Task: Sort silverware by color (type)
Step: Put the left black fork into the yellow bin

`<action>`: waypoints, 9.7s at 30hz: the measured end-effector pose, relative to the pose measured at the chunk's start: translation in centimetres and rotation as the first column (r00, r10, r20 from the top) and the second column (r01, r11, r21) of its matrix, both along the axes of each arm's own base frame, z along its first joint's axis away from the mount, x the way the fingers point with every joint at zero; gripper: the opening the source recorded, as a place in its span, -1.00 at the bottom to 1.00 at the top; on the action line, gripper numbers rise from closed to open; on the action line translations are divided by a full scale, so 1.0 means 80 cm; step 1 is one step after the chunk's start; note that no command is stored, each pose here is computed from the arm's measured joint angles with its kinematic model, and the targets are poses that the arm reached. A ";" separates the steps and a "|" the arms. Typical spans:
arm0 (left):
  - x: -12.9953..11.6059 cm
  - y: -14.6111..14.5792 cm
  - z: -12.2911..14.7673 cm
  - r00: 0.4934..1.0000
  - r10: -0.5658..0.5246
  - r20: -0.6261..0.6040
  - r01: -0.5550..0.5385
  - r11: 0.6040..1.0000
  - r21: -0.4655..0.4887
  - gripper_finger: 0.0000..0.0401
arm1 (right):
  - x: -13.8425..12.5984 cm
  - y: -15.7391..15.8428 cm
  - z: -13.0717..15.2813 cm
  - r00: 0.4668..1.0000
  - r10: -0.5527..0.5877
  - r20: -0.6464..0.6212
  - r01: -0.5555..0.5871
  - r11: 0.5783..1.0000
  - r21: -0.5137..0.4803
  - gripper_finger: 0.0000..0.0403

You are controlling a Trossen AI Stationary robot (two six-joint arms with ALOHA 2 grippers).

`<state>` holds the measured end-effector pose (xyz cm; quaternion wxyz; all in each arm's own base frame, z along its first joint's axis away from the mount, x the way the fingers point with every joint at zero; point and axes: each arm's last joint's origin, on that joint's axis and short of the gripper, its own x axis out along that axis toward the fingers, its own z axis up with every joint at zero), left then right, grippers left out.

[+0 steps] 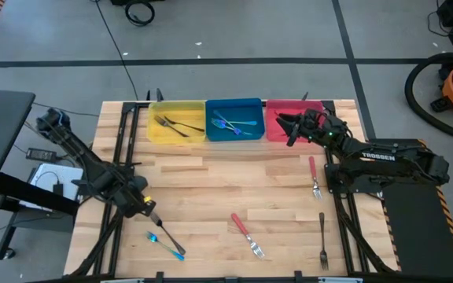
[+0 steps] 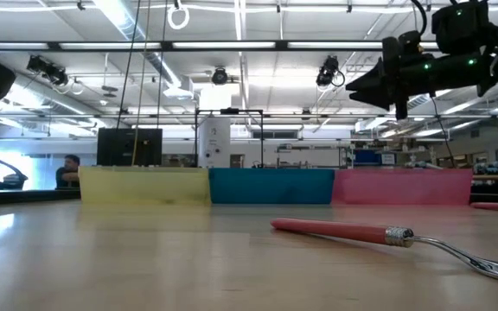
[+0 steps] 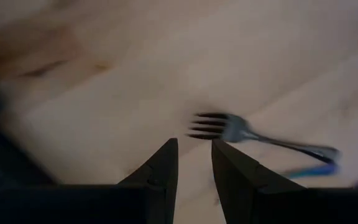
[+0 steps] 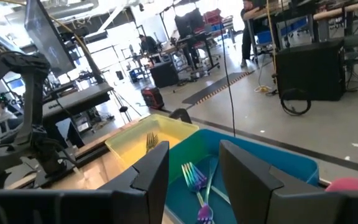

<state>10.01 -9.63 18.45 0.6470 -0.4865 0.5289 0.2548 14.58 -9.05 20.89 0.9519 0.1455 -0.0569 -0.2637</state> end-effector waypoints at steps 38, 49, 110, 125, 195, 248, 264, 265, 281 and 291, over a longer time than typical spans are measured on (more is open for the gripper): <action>-0.011 -0.003 -0.037 0.998 0.059 0.032 -0.058 0.998 -0.020 -0.51 | 0.004 0.008 -0.001 0.993 0.115 -0.011 -0.114 0.993 0.003 -0.26; -0.012 -0.007 -0.047 0.996 0.063 0.062 -0.059 0.996 -0.067 -0.51 | 0.004 0.008 -0.002 0.993 0.114 -0.012 -0.114 0.993 0.003 -0.26; -0.005 -0.001 -0.067 0.985 0.003 0.173 0.006 0.999 -0.052 -0.69 | 0.004 0.007 -0.002 0.994 0.109 -0.023 -0.109 0.994 -0.014 -0.26; -0.005 -0.002 -0.066 0.984 0.006 0.179 0.004 0.998 -0.055 -0.99 | 0.004 0.007 -0.002 0.994 0.108 -0.024 -0.108 0.994 -0.016 -0.26; 0.040 -0.015 -0.084 0.964 -0.006 0.265 0.029 0.996 -0.079 -0.56 | 0.003 0.006 -0.004 0.997 0.058 -0.045 -0.058 0.998 -0.005 -0.26; 0.079 0.060 -0.062 0.744 0.202 0.637 -0.514 0.782 0.353 -1.00 | 0.003 0.006 -0.006 0.996 0.054 -0.069 -0.056 0.998 -0.020 -0.26; 0.110 0.138 -0.020 0.682 0.062 0.729 -0.616 0.586 0.526 -1.00 | 0.003 0.005 0.001 0.998 0.032 -0.057 -0.038 0.994 -0.105 -0.26; 0.110 0.142 -0.018 0.679 0.059 0.731 -0.624 0.571 0.534 -1.00 | 0.003 0.005 0.002 0.998 0.031 -0.050 -0.036 0.992 -0.121 -0.26; 0.105 0.209 0.013 0.608 -0.019 0.794 -0.727 0.388 0.566 -1.00 | -0.005 0.010 0.042 0.985 0.020 0.174 0.051 0.919 -0.392 -0.26; 0.090 0.231 0.039 0.560 -0.102 0.822 -0.780 0.271 0.564 -1.00 | -0.004 0.009 0.041 0.987 0.016 0.159 0.050 0.916 -0.399 -0.26</action>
